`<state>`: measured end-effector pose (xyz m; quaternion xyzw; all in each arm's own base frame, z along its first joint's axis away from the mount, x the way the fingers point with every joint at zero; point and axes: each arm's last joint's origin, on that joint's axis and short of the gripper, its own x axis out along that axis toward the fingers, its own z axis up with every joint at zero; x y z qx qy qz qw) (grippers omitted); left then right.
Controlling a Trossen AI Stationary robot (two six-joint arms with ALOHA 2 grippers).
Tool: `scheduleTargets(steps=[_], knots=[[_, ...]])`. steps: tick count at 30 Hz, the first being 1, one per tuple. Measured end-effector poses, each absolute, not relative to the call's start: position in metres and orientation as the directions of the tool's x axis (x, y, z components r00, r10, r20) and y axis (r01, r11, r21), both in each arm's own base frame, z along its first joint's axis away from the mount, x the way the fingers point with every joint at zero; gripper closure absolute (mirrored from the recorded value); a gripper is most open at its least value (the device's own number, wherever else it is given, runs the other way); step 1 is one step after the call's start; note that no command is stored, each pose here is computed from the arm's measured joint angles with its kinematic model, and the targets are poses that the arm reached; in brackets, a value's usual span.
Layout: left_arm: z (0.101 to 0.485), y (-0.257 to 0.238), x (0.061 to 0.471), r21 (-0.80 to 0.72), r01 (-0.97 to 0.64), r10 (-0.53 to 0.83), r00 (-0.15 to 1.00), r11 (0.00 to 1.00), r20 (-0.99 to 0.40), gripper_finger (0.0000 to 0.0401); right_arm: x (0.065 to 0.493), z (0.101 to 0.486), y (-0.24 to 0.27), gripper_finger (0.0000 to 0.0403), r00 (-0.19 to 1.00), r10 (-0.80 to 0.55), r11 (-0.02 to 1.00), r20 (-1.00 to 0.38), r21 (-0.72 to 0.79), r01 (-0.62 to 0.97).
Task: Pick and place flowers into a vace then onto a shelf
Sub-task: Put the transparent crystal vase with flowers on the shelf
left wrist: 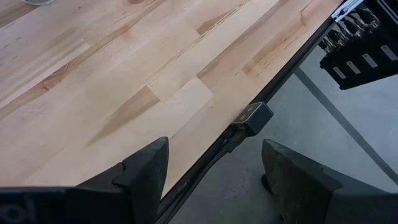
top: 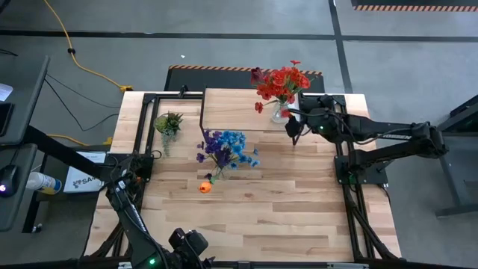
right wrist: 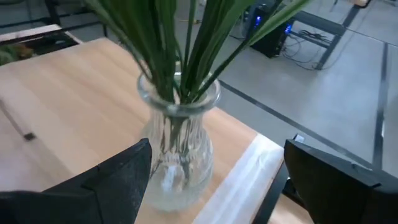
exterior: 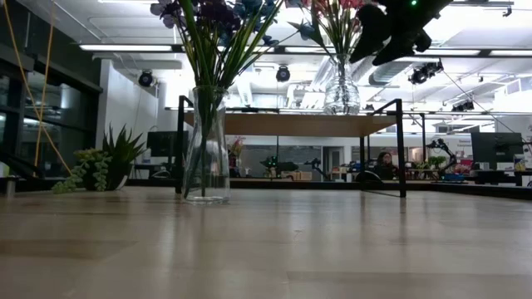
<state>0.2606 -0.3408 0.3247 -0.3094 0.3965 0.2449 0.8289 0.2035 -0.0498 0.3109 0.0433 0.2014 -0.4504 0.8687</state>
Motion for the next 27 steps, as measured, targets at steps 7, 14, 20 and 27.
scheduleTargets(steps=[7,14,20,27], knots=[[0.325,-0.341,0.26,-0.315,-0.652,0.163,0.564,0.69,-0.809,0.011,0.18,0.315,-0.033,0.0052,0.539,-0.722,0.632,-0.433,-0.097,0.769],[0.325,-0.34,0.26,-0.312,-0.653,0.165,0.562,0.69,-0.81,0.011,0.155,0.324,-0.006,0.0052,0.682,-0.578,0.746,-0.448,0.047,0.664],[0.325,-0.34,0.26,-0.312,-0.653,0.165,0.563,0.69,-0.81,0.011,0.14,0.334,0.019,0.0052,0.834,-0.372,0.869,-0.406,0.165,0.468],[0.325,-0.34,0.261,-0.318,-0.649,0.186,0.585,0.691,-0.789,0.011,0.131,0.339,0.043,0.0052,0.907,-0.207,0.912,-0.365,0.262,0.314]])
